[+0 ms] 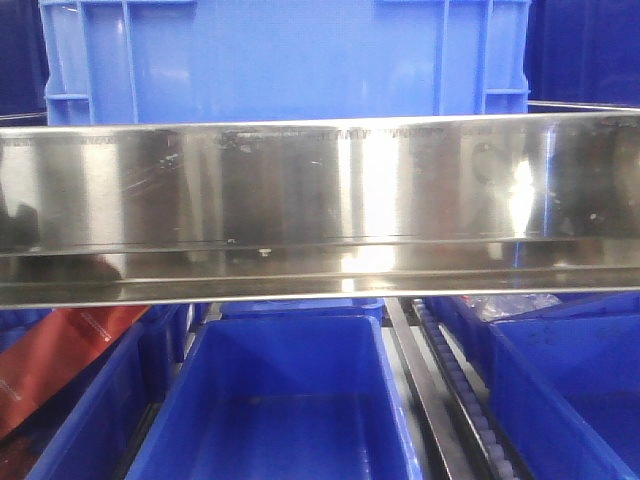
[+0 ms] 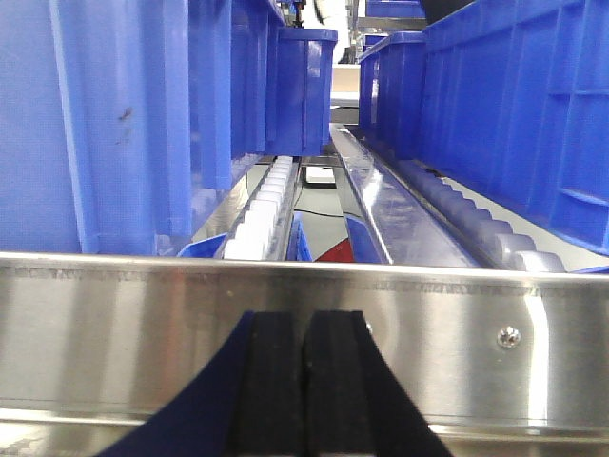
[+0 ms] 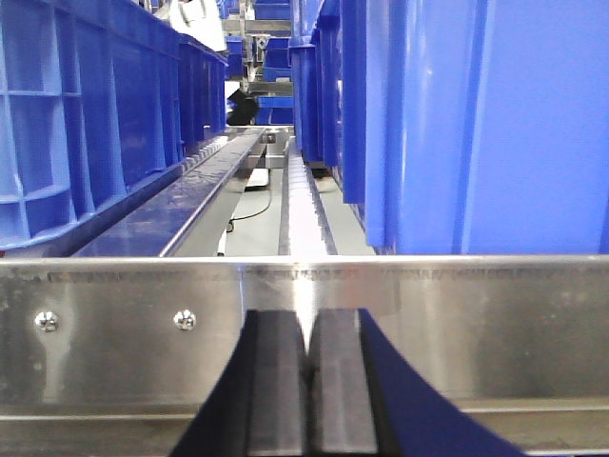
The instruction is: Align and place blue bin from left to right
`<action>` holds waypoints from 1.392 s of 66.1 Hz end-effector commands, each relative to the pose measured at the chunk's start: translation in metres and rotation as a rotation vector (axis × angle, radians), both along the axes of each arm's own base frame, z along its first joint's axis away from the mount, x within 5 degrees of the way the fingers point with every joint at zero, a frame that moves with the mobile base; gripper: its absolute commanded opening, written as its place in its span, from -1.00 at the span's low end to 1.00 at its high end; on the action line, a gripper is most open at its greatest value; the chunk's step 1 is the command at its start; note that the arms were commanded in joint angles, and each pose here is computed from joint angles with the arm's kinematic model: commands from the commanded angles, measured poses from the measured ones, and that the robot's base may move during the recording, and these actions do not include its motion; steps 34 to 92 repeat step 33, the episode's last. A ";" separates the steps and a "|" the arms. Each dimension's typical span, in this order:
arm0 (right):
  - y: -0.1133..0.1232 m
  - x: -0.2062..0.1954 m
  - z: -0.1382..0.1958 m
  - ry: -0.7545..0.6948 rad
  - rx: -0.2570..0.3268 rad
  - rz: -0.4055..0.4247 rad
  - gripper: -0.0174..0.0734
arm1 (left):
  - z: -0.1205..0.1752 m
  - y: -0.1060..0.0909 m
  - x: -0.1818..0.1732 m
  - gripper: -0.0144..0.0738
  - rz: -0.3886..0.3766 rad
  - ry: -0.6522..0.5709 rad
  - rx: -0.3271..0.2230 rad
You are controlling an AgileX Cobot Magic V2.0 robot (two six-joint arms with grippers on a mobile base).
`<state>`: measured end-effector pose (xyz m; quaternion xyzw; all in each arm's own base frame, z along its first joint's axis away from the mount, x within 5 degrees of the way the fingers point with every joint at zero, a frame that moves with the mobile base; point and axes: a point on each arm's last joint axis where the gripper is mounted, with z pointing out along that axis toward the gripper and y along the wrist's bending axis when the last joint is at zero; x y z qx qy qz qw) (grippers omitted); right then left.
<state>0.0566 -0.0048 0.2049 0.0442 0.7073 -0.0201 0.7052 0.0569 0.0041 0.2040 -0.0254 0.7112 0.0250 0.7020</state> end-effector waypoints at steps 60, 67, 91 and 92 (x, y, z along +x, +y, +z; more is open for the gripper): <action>0.000 0.000 0.002 -0.017 -0.010 -0.008 -0.97 | 0.003 0.000 -0.001 -0.92 0.005 -0.028 0.002; 0.000 0.000 0.002 -0.017 -0.010 -0.008 -0.97 | 0.003 0.000 -0.001 -0.92 0.005 -0.028 0.002; 0.000 0.000 0.002 -0.017 -0.010 -0.008 -0.97 | 0.003 0.000 -0.001 -0.92 0.005 -0.028 0.002; 0.000 0.000 0.002 -0.017 -0.010 -0.008 -0.97 | 0.003 0.000 -0.001 -0.92 0.005 -0.028 0.002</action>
